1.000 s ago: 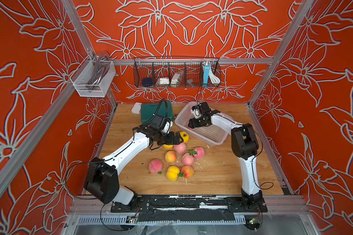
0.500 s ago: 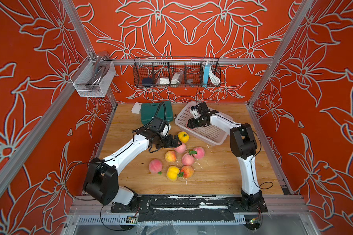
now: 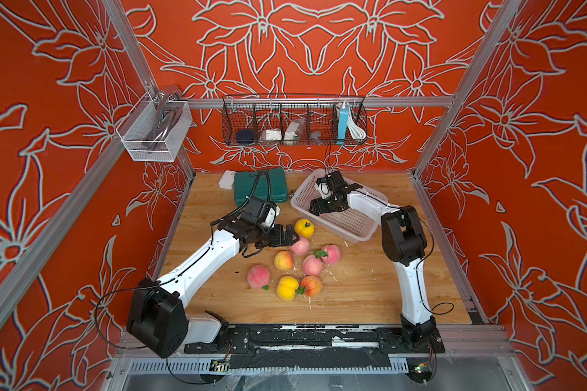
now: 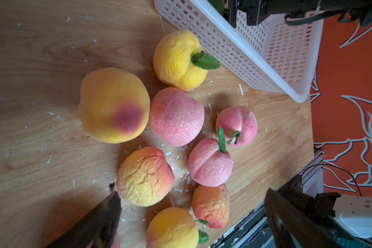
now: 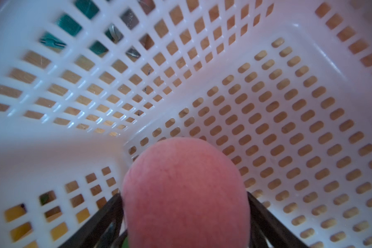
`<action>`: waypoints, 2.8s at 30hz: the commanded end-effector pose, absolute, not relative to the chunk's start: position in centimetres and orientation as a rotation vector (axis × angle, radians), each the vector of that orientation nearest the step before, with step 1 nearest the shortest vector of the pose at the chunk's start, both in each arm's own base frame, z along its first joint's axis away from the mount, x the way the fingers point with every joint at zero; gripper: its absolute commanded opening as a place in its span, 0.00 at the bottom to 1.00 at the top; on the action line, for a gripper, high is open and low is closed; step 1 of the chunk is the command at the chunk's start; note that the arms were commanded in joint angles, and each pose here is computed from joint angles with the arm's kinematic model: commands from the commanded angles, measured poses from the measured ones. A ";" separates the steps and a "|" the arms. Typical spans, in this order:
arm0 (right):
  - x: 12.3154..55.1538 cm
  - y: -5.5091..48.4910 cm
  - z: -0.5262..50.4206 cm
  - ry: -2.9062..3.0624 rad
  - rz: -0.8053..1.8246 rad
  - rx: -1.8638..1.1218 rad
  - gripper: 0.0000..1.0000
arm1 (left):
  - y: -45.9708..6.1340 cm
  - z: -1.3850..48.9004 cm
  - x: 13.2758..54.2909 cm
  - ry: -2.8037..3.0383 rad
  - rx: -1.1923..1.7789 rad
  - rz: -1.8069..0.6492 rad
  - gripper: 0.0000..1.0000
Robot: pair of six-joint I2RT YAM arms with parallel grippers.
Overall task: Put the peaches into the basket
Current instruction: Place the peach in the basket, then pick up the peach from the center of the board.
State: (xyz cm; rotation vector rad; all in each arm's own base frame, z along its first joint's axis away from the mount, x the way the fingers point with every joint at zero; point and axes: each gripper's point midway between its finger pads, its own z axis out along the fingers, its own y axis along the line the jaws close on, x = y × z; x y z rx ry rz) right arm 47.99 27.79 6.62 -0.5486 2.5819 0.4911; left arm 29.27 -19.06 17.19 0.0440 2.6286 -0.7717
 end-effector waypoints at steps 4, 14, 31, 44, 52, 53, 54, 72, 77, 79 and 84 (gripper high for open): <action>47.0 27.9 11.1 2.527 0.461 -0.558 0.90 | -17.9 17.9 27.6 2.633 0.026 -0.746 0.98; 44.2 27.6 18.0 2.429 0.407 -0.585 0.91 | -15.9 18.4 25.3 2.652 0.014 -0.664 0.98; 29.3 23.7 23.1 2.318 0.507 -0.642 0.94 | -12.2 14.5 22.6 2.721 -0.137 -0.478 0.98; 21.1 24.8 19.8 2.333 0.647 -0.701 0.97 | -9.4 11.9 22.8 2.779 -0.259 -0.283 0.98; 20.2 26.2 19.1 2.323 0.678 -0.743 0.98 | -9.6 10.0 22.3 2.834 -0.322 -0.300 0.98; 20.1 26.3 19.1 2.323 0.682 -0.744 0.98 | -9.6 9.9 22.2 2.835 -0.329 -0.302 0.98; 20.2 26.4 19.1 2.322 0.683 -0.743 0.98 | -9.6 9.7 22.2 2.837 -0.334 -0.300 0.98; 20.7 27.0 18.0 2.355 0.671 -0.743 0.99 | -9.7 5.9 21.6 2.921 -0.378 -0.281 0.98; 21.0 26.6 18.3 2.342 0.653 -0.726 0.99 | -9.9 5.1 21.5 2.947 -0.369 -0.282 0.98; 21.1 26.4 18.4 2.338 0.641 -0.721 0.99 | -10.0 5.0 21.5 2.947 -0.364 -0.284 0.98; 21.2 26.1 18.7 2.331 0.630 -0.718 0.99 | -10.0 4.8 21.4 2.954 -0.365 -0.282 0.98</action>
